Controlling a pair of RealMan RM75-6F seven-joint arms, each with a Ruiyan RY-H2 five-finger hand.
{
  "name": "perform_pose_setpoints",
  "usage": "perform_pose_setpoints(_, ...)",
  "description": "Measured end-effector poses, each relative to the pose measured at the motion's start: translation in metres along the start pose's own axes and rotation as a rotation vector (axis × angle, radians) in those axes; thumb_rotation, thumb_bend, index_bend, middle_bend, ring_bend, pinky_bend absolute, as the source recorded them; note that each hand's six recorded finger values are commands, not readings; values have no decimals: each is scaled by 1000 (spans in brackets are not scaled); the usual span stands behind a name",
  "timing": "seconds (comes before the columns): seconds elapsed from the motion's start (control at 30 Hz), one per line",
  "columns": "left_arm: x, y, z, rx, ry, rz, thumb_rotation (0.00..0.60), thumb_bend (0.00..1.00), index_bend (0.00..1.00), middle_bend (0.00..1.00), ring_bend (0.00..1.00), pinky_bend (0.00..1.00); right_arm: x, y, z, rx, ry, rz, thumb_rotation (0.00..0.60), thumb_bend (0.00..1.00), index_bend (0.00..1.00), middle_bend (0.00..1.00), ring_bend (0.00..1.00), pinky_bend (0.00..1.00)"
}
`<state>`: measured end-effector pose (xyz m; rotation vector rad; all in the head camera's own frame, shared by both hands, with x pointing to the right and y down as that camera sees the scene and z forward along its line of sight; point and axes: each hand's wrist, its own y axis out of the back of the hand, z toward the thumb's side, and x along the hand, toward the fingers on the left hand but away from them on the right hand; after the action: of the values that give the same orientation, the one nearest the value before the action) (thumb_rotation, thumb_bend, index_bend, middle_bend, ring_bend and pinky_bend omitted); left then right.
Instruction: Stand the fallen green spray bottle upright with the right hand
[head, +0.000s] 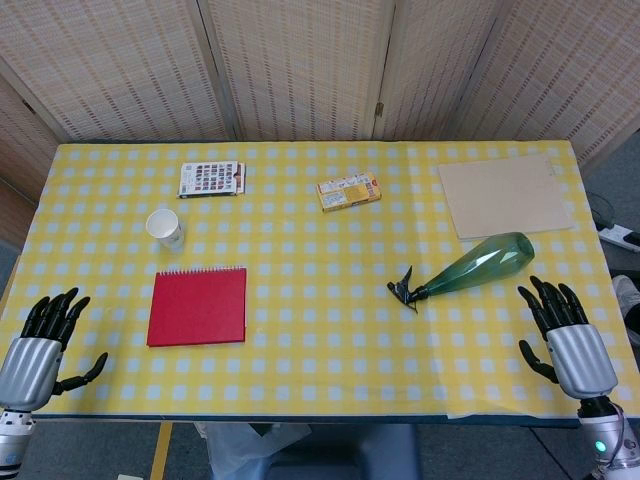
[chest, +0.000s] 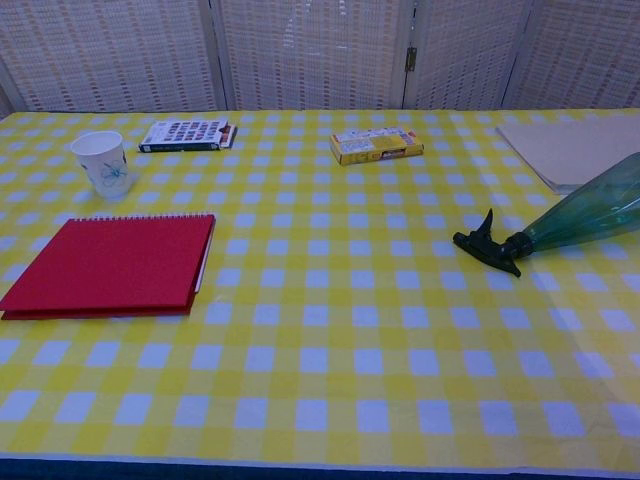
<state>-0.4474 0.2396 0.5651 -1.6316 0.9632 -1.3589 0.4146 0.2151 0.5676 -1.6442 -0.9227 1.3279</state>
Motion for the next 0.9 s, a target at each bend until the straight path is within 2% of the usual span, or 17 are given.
perform_pose_setpoints(0.33, 1, 0, 4, -22, -10, 1, 232, 371, 0, 0, 0, 0, -4, -3, -4, 1, -6, 29, 600, 419, 0, 0, 0, 0)
perform_pose_setpoints(0.53, 2, 4, 7, -53, -44, 29, 234, 372, 0, 0, 0, 0, -39, -7, 4, 23, 83, 88, 600, 419, 0, 0, 0, 0)
perform_pose_setpoints(0.67, 3, 3, 6, -60, -45, 25, 233, 371, 0, 0, 0, 0, -62, -6, 10, 96, 135, 118, 600, 418, 0, 0, 0, 0)
perform_pose_setpoints(0.9, -1, 9, 1, -76, -34, 36, 236, 372, 0, 0, 0, 0, -112, -23, 35, 347, 240, 242, 600, 419, 0, 15, 0, 0)
